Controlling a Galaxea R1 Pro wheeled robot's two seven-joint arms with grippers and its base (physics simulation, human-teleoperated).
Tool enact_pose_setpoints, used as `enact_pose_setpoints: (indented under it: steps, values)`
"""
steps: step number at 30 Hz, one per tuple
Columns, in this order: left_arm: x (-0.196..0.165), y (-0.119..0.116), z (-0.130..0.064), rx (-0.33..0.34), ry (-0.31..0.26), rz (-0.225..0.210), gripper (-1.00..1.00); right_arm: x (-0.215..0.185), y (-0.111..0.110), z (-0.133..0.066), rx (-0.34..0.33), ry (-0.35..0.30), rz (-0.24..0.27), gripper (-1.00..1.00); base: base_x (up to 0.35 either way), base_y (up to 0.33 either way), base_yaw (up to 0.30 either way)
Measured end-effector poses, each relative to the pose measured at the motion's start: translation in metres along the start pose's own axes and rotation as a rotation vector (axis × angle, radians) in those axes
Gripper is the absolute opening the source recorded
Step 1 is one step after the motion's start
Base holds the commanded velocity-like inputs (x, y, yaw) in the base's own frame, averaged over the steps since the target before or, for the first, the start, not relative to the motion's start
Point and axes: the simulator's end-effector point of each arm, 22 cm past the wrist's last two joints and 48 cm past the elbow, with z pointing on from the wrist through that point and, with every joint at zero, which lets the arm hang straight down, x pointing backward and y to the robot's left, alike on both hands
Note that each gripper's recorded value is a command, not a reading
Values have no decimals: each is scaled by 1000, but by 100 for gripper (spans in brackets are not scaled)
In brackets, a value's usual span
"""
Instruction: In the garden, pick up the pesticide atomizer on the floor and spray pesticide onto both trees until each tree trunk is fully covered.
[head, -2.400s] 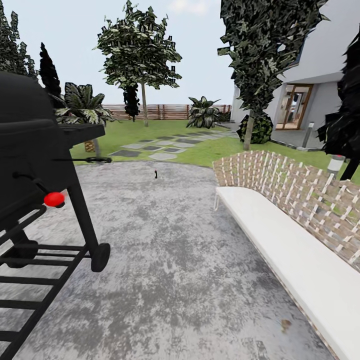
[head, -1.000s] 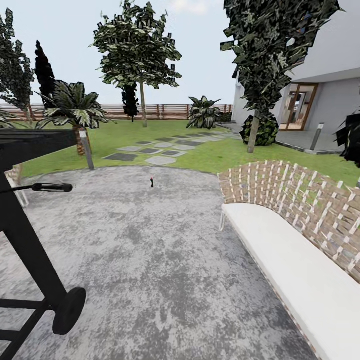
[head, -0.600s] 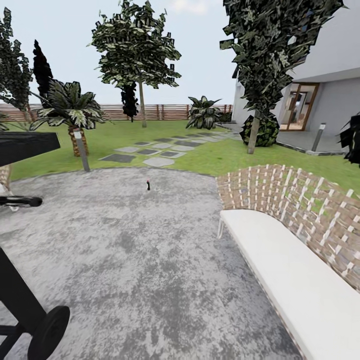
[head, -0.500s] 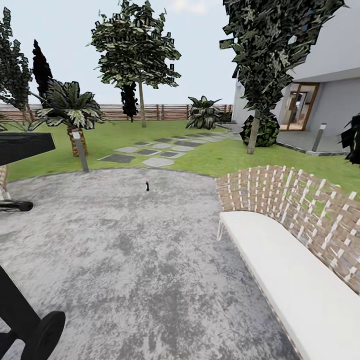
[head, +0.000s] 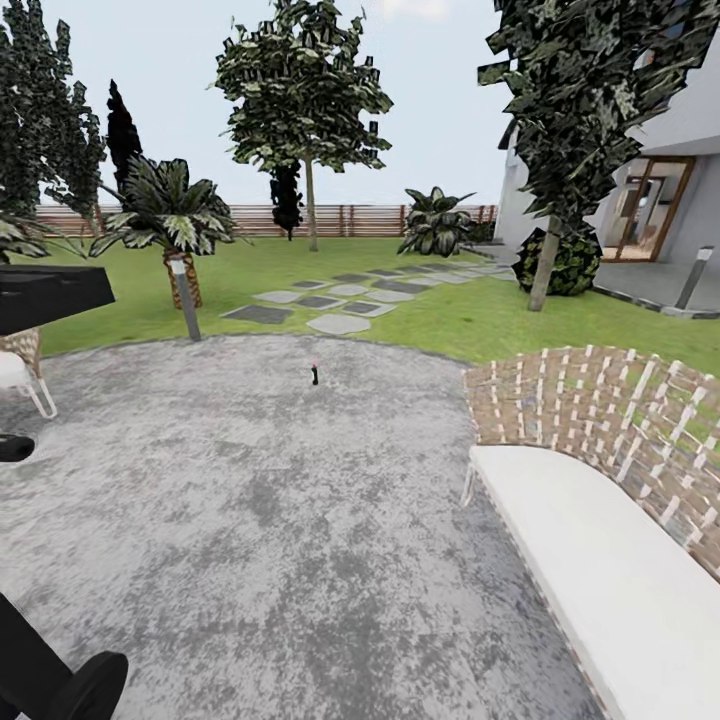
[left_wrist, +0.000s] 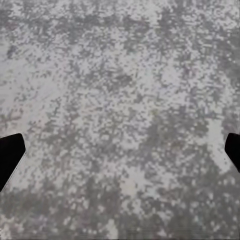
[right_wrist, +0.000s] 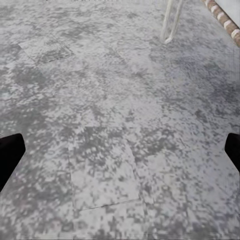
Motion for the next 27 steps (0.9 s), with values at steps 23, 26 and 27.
enact_pose_setpoints:
  steps: [23, 26, 27]
  values:
    - [3, -1, 0, 0, 8, 0, 100, 3, 3, -1, -7, 8, -3, 100, 340, 0, 59]
    - [3, -1, 0, 0, 8, 0, 100, 3, 5, -1, -14, 7, -9, 100, 340, 0, 0]
    - [3, -1, 0, 0, 7, 0, 100, 3, 5, -1, -15, 7, -10, 100, 340, 0, 0]
